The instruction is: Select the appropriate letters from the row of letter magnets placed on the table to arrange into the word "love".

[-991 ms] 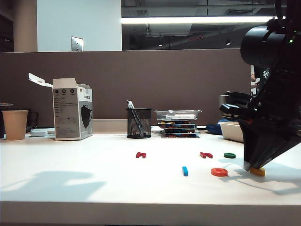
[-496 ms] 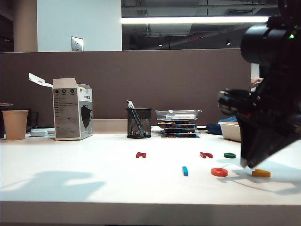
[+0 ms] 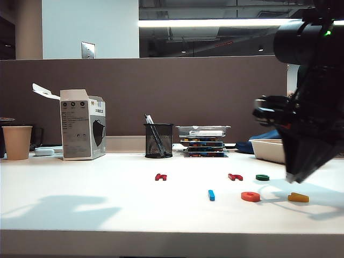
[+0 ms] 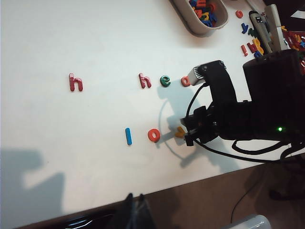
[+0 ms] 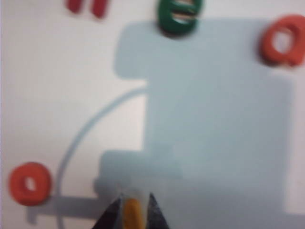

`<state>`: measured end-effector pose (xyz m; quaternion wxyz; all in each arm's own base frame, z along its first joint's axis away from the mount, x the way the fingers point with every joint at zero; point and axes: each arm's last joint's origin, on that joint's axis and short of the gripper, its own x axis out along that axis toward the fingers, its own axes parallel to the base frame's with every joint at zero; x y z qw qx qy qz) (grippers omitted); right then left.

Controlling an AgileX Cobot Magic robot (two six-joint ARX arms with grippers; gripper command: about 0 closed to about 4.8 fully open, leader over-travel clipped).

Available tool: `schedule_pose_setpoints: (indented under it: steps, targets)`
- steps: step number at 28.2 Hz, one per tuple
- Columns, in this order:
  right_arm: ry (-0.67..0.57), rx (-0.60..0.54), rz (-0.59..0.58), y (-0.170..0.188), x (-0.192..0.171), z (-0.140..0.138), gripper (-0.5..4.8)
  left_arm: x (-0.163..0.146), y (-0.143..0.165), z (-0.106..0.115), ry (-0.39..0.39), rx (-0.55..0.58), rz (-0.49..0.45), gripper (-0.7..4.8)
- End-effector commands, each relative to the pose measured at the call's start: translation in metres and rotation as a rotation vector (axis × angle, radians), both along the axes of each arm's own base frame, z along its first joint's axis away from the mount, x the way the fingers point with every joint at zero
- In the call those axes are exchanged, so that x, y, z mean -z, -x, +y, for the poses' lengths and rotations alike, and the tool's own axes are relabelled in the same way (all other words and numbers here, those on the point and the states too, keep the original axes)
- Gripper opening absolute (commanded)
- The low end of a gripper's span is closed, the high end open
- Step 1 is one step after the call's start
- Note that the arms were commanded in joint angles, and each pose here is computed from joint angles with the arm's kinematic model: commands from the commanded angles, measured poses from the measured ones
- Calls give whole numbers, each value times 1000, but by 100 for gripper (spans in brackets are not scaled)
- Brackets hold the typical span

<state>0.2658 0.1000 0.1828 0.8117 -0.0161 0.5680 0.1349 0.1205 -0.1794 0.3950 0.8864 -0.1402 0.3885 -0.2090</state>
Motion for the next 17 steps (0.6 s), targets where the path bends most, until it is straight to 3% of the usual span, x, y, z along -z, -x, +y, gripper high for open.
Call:
schedule_pose_setpoints:
  steps: [1, 5, 17]
  targets:
    - [50, 46, -5, 1, -1, -2, 60, -2, 0, 0, 12, -3, -8, -5]
    - [49, 77, 26, 4, 1, -3, -8, -2, 0, 0, 12, -3, -8, -5]
    - [33, 89, 109, 10, 4, -4, -8, -2, 0, 0, 12, -3, -8, -5]
